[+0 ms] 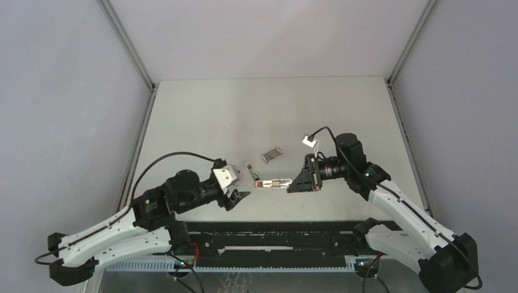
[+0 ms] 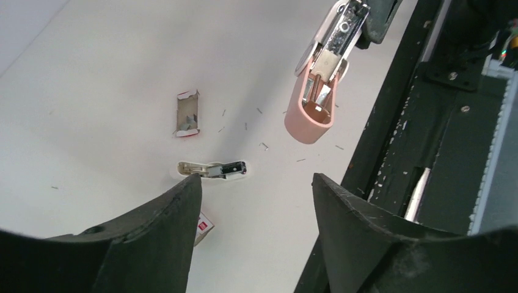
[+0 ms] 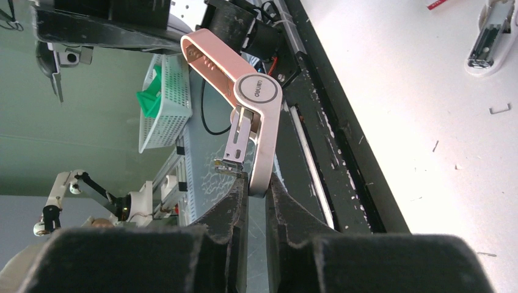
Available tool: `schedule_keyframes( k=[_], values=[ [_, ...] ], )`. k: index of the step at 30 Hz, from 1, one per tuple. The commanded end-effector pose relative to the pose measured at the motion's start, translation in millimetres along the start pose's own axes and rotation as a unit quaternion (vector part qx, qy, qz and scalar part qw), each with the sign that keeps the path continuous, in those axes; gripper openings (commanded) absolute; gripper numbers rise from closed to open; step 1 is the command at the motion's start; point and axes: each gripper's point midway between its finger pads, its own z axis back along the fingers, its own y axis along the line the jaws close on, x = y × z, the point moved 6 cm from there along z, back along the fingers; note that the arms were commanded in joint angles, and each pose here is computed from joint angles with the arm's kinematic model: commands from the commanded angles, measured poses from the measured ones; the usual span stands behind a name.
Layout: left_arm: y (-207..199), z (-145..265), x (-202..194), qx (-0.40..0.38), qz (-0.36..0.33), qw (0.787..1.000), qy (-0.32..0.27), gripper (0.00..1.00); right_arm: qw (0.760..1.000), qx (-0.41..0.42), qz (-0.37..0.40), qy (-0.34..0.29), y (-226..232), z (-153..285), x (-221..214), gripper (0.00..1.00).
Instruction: Load the staples into the stapler
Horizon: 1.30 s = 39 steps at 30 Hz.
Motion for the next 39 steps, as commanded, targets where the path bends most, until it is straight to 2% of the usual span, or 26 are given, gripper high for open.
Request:
schedule_keyframes(
  k=[1, 4, 6, 7, 11, 14, 18, 27, 31, 39],
  values=[
    [2.2, 10.1, 11.2, 0.024, 0.088, 0.993, -0.078, 0.76, 0.999, -0.026, 0.024, -0.034, -8.5, -0.2, 3.5, 0.0],
    [13.9, 11.7, 12.5, 0.065, 0.172, 0.977, -0.109, 0.82, 0.996, -0.062, 0.006, -0.065, -24.4, -6.7, 1.6, 0.0],
    [23.8, 8.1, 8.9, 0.085, 0.24, 0.96, -0.117, 0.82, 0.993, -0.081, -0.002, -0.086, -32.1, -14.5, -2.4, 0.0],
    [27.0, 4.7, 7.8, 0.085, 0.289, 0.945, -0.128, 0.82, 0.991, -0.085, -0.004, -0.099, -37.0, -18.9, -5.1, 0.0],
    [24.6, -13.2, 7.7, 0.017, 0.391, 0.895, -0.214, 0.83, 0.984, -0.086, -0.023, -0.151, -43.8, -32.9, -11.5, 0.0],
    [20.5, -23.3, 0.5, -0.009, 0.431, 0.871, -0.237, 0.84, 0.979, -0.081, -0.033, -0.184, -45.8, -39.0, -13.2, 0.0],
    [19.5, -35.2, -17.2, -0.004, 0.454, 0.863, -0.221, 0.85, 0.974, -0.077, -0.035, -0.208, -45.8, -44.8, -14.0, 0.0],
    [13.3, -52.3, -28.6, -0.027, 0.472, 0.861, -0.186, 0.84, 0.978, -0.054, -0.023, -0.201, -37.7, -55.2, -14.1, 0.0],
    [14.7, -53.2, -28.5, -0.023, 0.475, 0.859, -0.188, 0.77, 0.978, -0.052, -0.023, -0.2, -36.3, -56.7, -14.8, 0.0],
    [12.9, -56.9, -35.3, -0.021, 0.485, 0.857, -0.17, 0.55, 0.977, -0.053, -0.021, -0.203, -34.6, -55.7, -13.1, 0.0]
  ],
)
